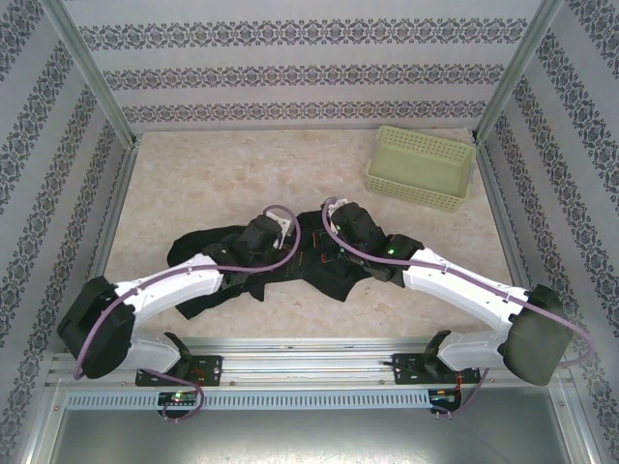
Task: Fold the inside-out t-shirt
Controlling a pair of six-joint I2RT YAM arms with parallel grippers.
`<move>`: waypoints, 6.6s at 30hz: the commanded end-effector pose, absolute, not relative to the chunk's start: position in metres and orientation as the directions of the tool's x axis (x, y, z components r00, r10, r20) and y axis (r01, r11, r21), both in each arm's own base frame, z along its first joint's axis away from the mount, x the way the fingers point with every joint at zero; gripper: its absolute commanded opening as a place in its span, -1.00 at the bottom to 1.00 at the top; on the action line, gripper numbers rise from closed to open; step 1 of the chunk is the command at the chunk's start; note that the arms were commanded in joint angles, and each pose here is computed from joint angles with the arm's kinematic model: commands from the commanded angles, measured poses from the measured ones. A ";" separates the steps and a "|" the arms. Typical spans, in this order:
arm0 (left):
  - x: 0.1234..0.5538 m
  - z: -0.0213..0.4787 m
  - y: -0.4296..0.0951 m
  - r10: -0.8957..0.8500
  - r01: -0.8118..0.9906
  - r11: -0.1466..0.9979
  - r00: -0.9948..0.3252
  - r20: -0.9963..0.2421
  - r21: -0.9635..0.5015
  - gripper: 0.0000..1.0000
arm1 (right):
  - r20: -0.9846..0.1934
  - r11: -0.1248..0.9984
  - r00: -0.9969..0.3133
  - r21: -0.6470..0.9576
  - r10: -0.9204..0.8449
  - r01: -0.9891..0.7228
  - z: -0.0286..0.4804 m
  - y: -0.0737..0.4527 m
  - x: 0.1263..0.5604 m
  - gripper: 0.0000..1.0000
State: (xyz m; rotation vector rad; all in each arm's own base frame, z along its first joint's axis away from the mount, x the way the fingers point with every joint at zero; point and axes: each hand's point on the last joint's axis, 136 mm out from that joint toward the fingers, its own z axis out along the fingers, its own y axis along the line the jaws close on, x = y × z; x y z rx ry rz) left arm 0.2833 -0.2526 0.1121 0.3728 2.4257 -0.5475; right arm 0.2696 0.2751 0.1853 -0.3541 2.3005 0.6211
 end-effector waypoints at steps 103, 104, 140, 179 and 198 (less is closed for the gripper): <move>0.214 0.028 -0.047 -0.640 -0.520 0.762 -0.696 -0.326 -0.386 0.01 | -0.770 0.950 -0.556 -0.251 -0.312 -0.185 0.208 0.164 0.264 -1.00; 0.216 0.027 -0.046 -0.634 -0.514 0.768 -0.698 -0.334 -0.383 -0.04 | -0.769 0.950 -0.558 -0.253 -0.313 -0.185 0.208 0.164 0.264 -1.00; 0.213 0.048 -0.029 -0.577 -0.496 0.816 -0.728 -0.369 -0.297 -0.15 | -0.767 0.946 -0.554 -0.264 -0.324 -0.188 0.218 0.162 0.267 -1.00; 0.251 0.057 -0.043 -0.558 -0.424 0.825 -0.721 -0.411 -0.375 -0.89 | -0.763 0.947 -0.561 -0.270 -0.322 -0.175 0.215 0.157 0.265 -1.00; 0.257 0.059 -0.050 -0.528 -0.380 0.838 -0.746 -0.405 -0.391 -0.71 | -0.752 0.944 -0.571 -0.273 -0.330 -0.185 0.211 0.161 0.267 -1.00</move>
